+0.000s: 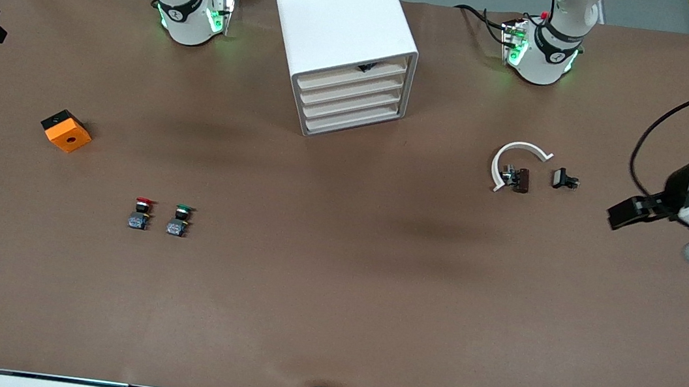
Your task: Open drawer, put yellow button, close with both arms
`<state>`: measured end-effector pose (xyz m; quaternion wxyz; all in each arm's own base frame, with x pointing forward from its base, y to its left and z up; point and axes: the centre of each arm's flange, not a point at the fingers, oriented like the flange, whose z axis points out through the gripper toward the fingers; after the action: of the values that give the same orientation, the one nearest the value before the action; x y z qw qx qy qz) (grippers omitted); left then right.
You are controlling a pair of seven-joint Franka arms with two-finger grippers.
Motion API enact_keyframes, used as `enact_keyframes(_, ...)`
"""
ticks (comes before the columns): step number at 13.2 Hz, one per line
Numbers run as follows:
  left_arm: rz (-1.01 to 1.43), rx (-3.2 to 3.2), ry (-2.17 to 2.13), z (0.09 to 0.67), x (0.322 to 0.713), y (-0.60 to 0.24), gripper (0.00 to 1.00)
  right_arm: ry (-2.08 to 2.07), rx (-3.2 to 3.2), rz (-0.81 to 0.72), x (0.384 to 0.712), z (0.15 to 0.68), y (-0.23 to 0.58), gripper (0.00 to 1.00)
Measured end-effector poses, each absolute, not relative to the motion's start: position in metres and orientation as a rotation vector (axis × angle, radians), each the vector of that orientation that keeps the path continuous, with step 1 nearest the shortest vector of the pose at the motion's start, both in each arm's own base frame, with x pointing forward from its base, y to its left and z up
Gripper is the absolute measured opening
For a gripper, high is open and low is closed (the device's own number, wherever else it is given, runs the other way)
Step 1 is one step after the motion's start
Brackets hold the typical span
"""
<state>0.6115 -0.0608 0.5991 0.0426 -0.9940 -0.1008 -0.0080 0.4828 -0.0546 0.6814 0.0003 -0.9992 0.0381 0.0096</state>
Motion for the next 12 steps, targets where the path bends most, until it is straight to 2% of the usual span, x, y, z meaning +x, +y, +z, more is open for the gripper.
enact_keyframes(7,0.028,-3.103,-0.235,0.63,0.536,-0.042,1.0,0.12,-3.138,0.03,0.483,0.681,-0.055,1.0)
enact_keyframes(12,0.025,-3.122,-0.176,0.626,0.519,-0.054,1.0,0.12,-3.138,0.029,0.483,0.681,-0.055,1.0)
